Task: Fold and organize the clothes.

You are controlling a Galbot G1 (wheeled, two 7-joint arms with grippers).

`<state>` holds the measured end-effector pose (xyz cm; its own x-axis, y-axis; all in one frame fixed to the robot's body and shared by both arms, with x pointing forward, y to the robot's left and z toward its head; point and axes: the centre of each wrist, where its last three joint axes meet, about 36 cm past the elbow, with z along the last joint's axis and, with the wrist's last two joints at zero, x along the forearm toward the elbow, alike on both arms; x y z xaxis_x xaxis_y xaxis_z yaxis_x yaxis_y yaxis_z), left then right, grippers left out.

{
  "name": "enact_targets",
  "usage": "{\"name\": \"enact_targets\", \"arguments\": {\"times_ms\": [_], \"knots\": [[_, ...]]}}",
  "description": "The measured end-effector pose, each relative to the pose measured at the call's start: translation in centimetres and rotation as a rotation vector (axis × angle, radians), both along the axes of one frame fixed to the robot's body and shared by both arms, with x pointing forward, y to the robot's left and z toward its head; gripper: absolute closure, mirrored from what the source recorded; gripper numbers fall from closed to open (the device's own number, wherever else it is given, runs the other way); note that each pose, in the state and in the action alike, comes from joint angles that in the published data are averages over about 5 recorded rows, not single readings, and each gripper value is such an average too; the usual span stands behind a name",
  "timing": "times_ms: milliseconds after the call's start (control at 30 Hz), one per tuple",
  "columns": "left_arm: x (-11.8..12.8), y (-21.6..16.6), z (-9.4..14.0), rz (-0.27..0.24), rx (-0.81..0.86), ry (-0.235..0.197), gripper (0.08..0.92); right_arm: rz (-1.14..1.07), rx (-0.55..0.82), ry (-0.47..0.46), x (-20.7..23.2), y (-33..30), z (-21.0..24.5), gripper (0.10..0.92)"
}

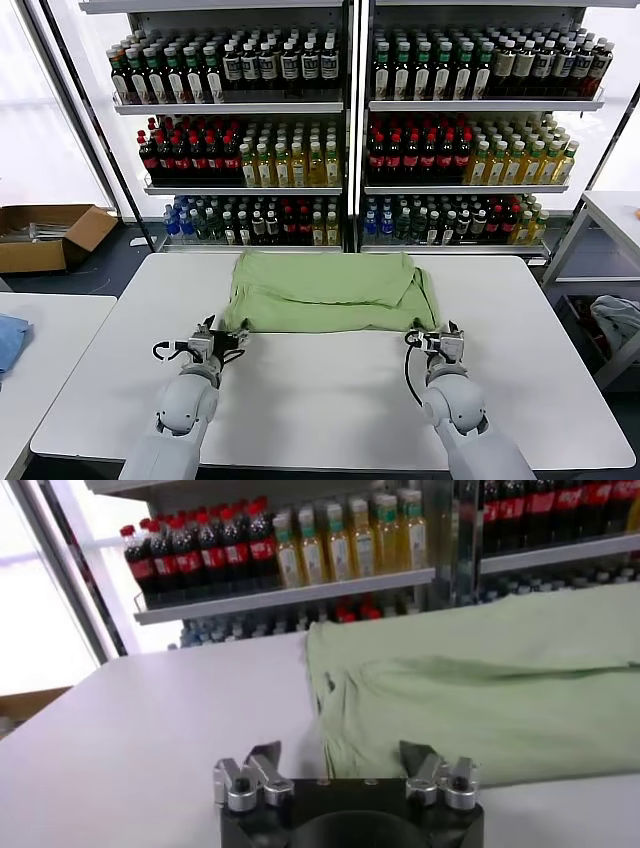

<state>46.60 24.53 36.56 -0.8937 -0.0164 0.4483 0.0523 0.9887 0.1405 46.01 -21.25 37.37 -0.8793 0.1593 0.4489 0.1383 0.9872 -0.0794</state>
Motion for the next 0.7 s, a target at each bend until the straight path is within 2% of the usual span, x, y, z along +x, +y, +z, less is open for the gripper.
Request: {"name": "enact_targets", "arguments": {"times_ms": [500,600,700], "knots": [[-1.3,0.2,-0.5,-0.006,-0.003,-0.001,0.841,-0.009,0.017,0.007,-2.2,-0.5,-0.7,0.885],[-1.9,0.1,-0.5,-0.010,-0.001,-0.010,0.900,-0.012,0.018,0.002,-3.2,-0.6,-0.5,0.905],[-2.9,-0.2,-0.2,-0.016,0.000,-0.023,0.914,-0.010,0.015,-0.008,-4.5,-0.5,0.1,0.905]]}}
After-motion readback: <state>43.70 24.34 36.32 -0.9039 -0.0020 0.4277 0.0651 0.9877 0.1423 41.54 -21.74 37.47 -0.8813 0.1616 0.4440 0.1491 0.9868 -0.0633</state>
